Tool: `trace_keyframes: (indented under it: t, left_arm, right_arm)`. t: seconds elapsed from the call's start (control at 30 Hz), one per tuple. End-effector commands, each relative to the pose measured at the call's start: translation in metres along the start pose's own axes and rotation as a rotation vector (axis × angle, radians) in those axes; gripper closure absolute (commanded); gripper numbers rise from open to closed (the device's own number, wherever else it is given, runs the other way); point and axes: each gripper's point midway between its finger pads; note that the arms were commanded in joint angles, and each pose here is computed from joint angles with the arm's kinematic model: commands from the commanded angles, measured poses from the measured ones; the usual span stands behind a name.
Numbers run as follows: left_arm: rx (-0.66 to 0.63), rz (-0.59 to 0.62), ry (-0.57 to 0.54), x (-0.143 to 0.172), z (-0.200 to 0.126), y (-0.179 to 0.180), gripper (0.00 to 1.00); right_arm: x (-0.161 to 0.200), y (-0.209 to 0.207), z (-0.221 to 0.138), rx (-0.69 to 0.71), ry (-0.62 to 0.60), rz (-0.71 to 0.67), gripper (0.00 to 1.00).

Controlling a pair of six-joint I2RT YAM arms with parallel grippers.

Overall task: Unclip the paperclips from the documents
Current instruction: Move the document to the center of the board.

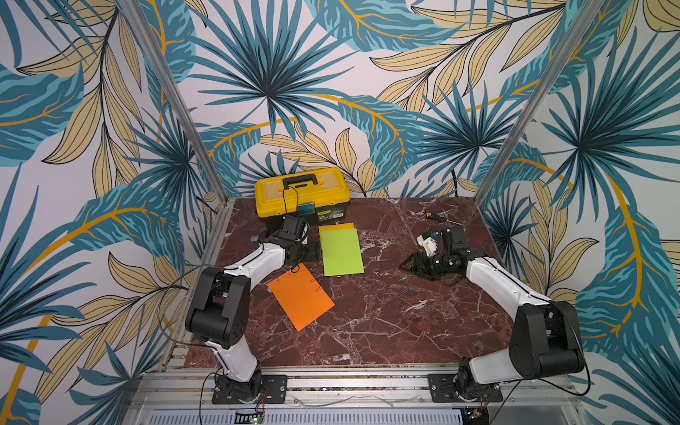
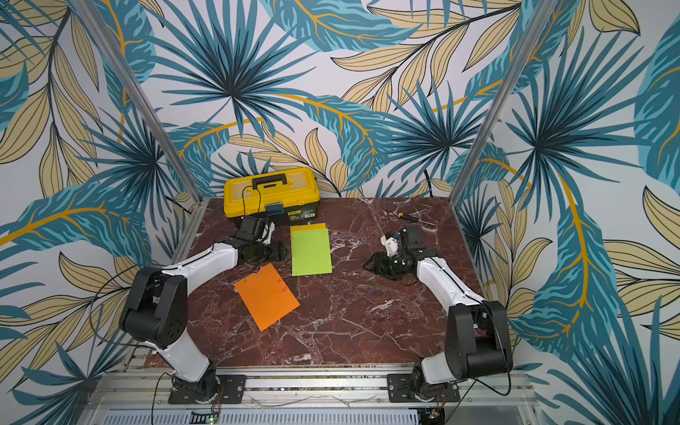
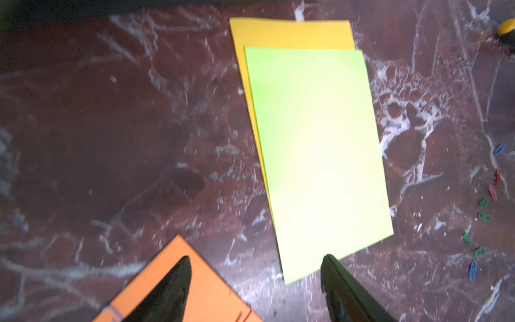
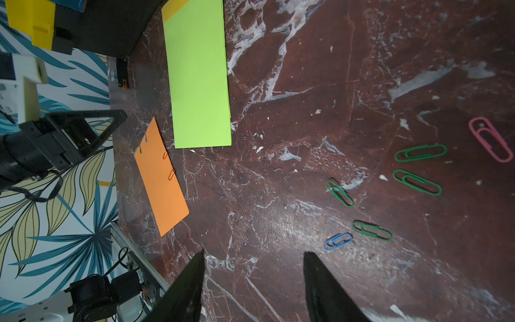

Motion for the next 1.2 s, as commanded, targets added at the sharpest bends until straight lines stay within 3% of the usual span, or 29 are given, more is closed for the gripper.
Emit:
trace_keyframes:
  t: [0.0, 0.43, 0.83, 1.17]
  left_arm:
    - [-0.050, -0.073, 0.063, 0.033, -0.007, 0.010, 0.27]
    - [-0.104, -0.141, 0.187, 0.085, 0.003, 0.017, 0.30]
    - [-0.008, -0.088, 0.362, 0.133, 0.013, -0.005, 0.33]
    - [0.049, -0.056, 0.544, 0.193, 0.005, -0.028, 0.34]
  right_arm:
    - [0.004, 0.004, 0.003, -0.034, 0.012, -0.003, 0.42]
    - [0.012, 0.013, -0.003, -0.062, 0.034, -0.039, 0.42]
    - [0.016, 0.013, 0.003, -0.078, 0.014, -0.023, 0.41]
    - [0.018, 0.013, 0.001, -0.069, 0.021, -0.035, 0.41]
Point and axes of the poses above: each gripper's point midway between its finger pads, its own z axis out along the fingers, its own y axis along the line the jaws close on, x = y × z, and after that the axes turned 5 degrees about z, right-handed
